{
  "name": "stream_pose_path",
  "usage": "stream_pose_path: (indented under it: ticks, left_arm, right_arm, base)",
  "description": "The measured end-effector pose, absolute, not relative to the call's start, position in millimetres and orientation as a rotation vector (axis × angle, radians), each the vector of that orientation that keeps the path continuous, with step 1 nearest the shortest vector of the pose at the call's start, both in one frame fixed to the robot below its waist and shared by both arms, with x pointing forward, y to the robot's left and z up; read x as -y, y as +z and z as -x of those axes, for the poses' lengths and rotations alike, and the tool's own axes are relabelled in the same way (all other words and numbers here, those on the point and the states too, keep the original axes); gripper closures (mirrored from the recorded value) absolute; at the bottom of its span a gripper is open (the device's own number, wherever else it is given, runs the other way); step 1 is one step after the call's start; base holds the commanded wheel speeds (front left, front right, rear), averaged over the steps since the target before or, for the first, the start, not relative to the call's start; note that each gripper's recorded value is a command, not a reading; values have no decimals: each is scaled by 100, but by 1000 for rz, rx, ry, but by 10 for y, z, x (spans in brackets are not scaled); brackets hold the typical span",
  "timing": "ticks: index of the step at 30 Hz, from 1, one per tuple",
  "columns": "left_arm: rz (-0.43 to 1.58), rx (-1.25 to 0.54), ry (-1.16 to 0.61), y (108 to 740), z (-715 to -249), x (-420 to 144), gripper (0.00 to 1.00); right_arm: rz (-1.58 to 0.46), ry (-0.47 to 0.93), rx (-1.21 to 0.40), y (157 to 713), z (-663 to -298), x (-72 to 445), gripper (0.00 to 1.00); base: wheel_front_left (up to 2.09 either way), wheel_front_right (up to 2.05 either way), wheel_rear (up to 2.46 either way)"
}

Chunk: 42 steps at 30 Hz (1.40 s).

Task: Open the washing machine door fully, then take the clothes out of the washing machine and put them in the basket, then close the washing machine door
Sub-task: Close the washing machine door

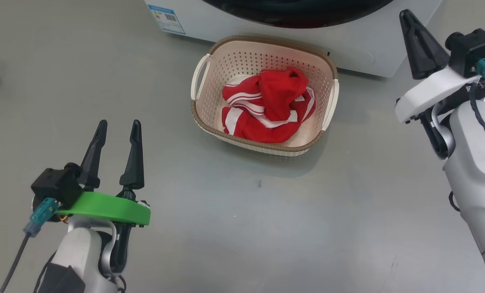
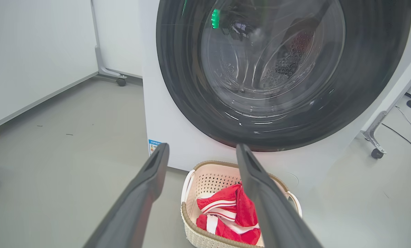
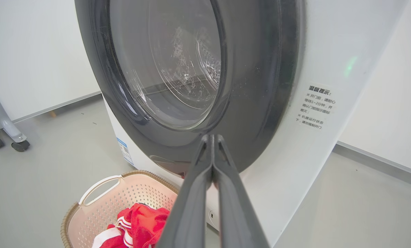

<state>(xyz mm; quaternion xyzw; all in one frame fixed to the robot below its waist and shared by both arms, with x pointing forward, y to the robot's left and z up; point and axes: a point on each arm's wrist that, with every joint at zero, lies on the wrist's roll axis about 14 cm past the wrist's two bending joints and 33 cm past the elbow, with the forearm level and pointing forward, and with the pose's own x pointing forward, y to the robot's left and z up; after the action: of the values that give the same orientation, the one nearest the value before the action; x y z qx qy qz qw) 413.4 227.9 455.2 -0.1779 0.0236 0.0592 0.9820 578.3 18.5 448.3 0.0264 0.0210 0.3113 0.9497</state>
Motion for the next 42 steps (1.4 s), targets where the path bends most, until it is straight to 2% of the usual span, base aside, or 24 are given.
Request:
stream_pose_path:
  ticks: [11, 22, 42]
  left_arm:
    - [367, -37, 67, 4622, -4022, -2129, 0]
    - [380, -10, -15, 4764, -3934, -1857, 0]
    - [369, 14, -97, 4889, -3840, -1609, 0]
  right_arm:
    - [-92, 558, 14, 4888, -5390, 171, 100]
    - [-139, 388, 36, 5074, -4971, 775, 100]
    - [-196, 191, 39, 5054, -4287, 1379, 100]
  base:
    - [0, 0, 0]
    - [0, 0, 0]
    - [0, 0, 0]
